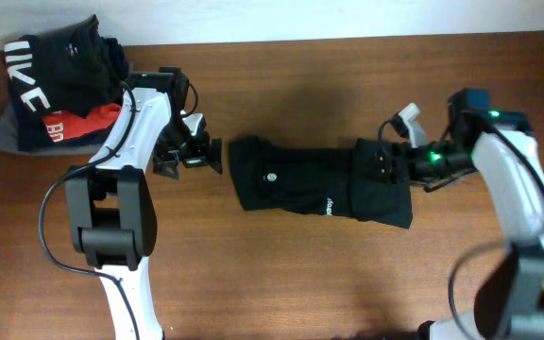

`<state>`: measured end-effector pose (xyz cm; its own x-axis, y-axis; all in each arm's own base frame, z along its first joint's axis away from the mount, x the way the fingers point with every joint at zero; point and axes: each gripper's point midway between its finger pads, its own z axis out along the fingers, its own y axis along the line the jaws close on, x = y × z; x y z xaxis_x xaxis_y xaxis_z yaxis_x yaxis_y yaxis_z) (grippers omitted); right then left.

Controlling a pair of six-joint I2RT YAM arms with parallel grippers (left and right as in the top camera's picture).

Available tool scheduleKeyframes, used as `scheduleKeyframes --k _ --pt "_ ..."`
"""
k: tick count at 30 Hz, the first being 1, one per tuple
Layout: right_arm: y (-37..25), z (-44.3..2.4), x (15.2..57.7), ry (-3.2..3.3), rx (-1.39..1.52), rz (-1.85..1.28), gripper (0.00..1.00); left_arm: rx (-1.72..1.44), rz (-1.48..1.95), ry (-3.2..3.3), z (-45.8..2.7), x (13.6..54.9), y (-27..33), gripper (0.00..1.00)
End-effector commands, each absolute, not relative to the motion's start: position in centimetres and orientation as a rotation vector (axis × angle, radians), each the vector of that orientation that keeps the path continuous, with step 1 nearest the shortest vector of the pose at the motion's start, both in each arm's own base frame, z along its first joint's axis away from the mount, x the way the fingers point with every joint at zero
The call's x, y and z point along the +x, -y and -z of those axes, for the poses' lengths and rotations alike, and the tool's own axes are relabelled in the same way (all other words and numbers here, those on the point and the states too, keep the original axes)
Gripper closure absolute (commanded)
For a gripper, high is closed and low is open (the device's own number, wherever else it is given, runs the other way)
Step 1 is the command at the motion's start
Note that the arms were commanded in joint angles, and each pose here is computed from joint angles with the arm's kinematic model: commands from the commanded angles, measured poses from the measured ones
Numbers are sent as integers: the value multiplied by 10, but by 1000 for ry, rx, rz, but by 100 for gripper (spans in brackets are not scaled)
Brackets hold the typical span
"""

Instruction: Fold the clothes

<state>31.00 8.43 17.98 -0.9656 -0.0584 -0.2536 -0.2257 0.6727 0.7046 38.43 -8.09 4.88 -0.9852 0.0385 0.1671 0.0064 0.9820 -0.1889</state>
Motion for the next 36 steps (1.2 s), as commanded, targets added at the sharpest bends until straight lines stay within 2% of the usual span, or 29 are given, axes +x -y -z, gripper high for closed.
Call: scheduleKeyframes --k 1,4,12,22,36 --pt "-85 -200 294 -2668 -234 -1151 1 -62 -281 2952 -47 377 85 1" --pt "-87 -210 280 -2674 -230 -1156 1 -77 -302 2914 -35 366 89 1" --pt "-88 -219 267 -2682 -231 -1144 1 -186 -715 2851 -8 352 131 1" --pt "-84 -214 260 -2734 -221 -1116 1 -224 -1011 2795 -12 351 160 1" --pt "-85 -213 257 -2737 -245 -1120 1 -198 -1050 2806 1 350 196 1"
